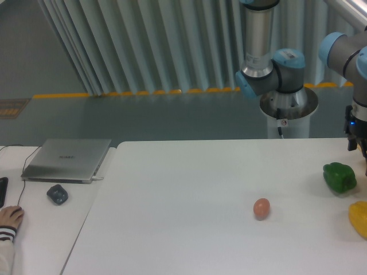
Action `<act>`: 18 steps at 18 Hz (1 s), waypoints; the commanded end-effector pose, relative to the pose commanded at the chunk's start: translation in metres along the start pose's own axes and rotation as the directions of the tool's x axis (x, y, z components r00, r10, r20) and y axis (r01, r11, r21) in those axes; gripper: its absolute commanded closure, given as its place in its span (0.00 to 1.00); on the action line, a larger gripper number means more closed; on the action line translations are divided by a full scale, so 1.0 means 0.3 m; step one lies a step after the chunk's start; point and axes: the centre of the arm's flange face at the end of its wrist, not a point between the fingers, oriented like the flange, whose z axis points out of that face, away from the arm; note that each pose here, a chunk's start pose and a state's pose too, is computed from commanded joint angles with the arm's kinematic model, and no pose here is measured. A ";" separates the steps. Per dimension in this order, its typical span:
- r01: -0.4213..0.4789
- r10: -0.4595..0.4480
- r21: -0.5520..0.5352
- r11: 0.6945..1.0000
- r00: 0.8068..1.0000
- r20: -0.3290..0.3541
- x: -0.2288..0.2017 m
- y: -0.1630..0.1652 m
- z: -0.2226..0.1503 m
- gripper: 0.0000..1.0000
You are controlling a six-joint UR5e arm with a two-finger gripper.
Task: Place the yellow pepper in a basket
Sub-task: 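Lower the open gripper down beside the green bell pepper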
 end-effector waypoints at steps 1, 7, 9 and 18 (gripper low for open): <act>0.057 -0.057 0.002 0.998 0.998 0.009 -0.003 0.000 -0.003 0.00; 0.464 -0.468 0.080 0.882 0.883 0.039 -0.029 -0.101 0.028 0.00; 0.549 -0.555 0.094 0.830 0.831 0.038 -0.041 -0.105 0.036 0.00; 0.762 -0.768 0.115 0.637 0.640 0.022 -0.095 -0.151 0.158 0.00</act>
